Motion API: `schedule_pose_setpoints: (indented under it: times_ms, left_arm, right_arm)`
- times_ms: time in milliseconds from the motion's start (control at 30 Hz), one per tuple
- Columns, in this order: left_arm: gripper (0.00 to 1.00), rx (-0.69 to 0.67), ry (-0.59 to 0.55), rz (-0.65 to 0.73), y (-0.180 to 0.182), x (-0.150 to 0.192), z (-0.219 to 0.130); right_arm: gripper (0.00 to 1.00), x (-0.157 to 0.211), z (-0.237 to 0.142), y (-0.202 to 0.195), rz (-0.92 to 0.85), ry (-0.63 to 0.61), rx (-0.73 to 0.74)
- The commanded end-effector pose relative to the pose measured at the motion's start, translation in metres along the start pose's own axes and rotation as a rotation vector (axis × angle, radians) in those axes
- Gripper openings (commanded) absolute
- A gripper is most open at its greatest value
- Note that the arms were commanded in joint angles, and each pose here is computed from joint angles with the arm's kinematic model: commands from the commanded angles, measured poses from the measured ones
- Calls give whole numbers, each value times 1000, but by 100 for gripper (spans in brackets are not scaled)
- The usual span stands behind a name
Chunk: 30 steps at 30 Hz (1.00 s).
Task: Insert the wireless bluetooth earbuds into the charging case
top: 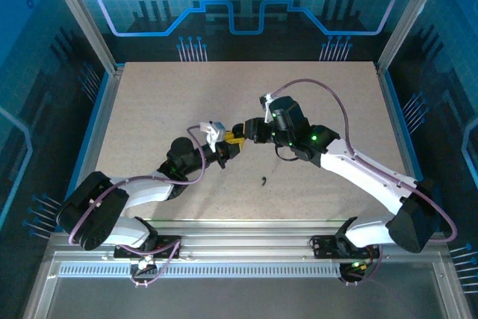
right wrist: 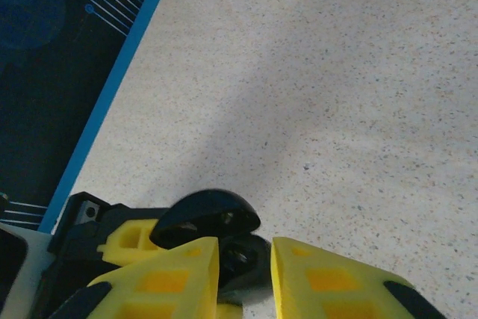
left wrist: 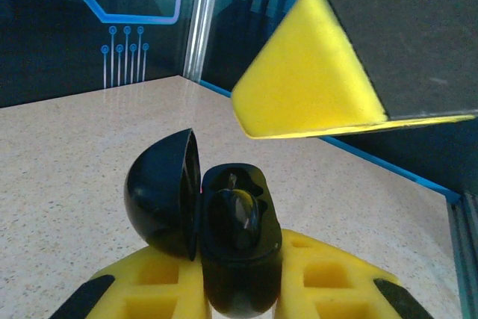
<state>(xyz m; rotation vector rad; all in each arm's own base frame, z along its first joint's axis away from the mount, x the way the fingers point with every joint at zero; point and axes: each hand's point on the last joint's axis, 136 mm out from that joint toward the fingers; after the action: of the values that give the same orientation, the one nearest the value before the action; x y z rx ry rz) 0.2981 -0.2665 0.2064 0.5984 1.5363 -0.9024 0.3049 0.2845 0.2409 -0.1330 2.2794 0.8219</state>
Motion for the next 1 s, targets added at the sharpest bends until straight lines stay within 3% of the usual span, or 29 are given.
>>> schedule_pose_setpoints:
  times_ms: [0, 167, 333, 467, 600, 767, 967]
  left_arm:
    - [19, -64, -65, -14, 7, -18, -3]
    - [19, -148, -55, -22, 20, -14, -9]
    - [19, -200, -37, -25, 26, -12, -15]
    - [19, -239, -16, -34, 30, -9, -23]
    - [19, -280, 2, -37, 34, -5, -31]
    - [19, -312, 8, -36, 37, 0, -41]
    - [19, -343, 16, -56, 40, 7, -49]
  right_arm:
    - [28, 7, 3, -10, 12, 34, 44]
    - [30, 19, 9, -21, 24, 104, 80]
    - [33, 42, 3, -52, 126, 249, 216]
    - [33, 78, -11, -82, 301, 402, 372]
    - [33, 123, -14, -90, 573, 497, 417]
    - [32, 166, -2, -93, 904, 473, 439]
    - [31, 174, -16, -109, 1030, 410, 667]
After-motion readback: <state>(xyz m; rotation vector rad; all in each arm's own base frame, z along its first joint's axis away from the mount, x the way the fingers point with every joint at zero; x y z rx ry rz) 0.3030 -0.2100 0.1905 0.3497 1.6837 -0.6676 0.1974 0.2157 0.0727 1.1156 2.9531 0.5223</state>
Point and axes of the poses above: each hand's point on the last joint's axis, 136 mm out from that joint toward the fingers, its own z axis out along the fingers, its own y axis along the line the jaws close on, x = y × z, and after that the axes turned 1 degree about z, right-handed
